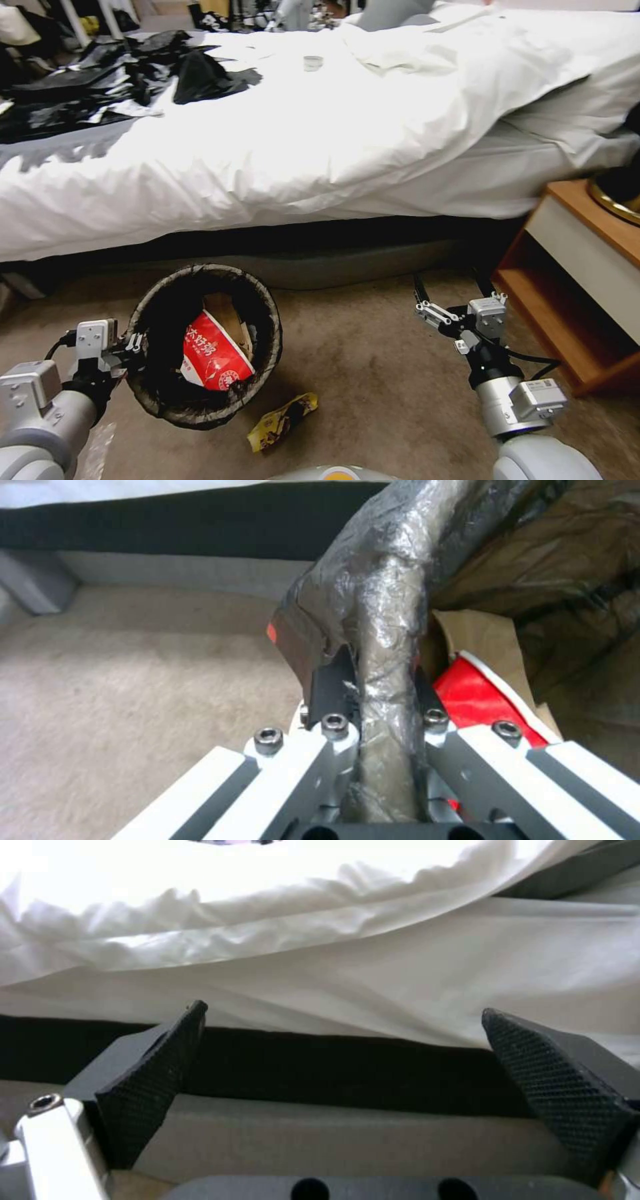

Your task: Pick up the trash bin, then pick up the garbage from the floor and place it into the trash bin.

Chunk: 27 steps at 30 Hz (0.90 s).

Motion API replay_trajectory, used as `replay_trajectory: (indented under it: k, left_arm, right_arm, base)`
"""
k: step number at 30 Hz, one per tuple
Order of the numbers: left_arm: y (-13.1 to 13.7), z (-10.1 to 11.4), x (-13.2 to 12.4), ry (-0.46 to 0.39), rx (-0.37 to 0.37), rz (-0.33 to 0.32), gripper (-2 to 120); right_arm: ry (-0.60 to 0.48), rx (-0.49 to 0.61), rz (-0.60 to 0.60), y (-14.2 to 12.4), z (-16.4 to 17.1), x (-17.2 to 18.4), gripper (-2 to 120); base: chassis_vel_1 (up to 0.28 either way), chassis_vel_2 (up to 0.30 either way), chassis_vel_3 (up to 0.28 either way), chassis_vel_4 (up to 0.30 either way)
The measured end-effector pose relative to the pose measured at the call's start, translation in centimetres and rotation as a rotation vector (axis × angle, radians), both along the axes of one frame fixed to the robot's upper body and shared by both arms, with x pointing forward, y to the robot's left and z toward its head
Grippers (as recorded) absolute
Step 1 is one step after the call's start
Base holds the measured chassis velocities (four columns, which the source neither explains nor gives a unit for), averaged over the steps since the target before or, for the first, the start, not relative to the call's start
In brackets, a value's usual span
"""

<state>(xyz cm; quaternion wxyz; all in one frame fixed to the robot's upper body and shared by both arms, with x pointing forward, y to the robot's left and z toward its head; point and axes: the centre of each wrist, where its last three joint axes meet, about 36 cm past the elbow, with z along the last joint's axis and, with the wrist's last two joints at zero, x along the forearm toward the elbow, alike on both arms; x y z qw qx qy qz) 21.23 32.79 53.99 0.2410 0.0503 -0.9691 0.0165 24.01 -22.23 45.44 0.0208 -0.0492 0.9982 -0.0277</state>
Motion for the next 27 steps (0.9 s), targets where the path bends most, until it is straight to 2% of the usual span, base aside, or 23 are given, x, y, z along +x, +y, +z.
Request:
replay_trajectory:
  k: [27]
  left_arm:
    - [-0.1, 0.1, 0.2, -0.005, -0.010, -0.017, 1]
  right_arm:
    - [0.028, 0.007, -0.025, 0.5, -1.6, 0.0, 100]
  base:
    - [0.095, 0.091, 0.089, 0.088]
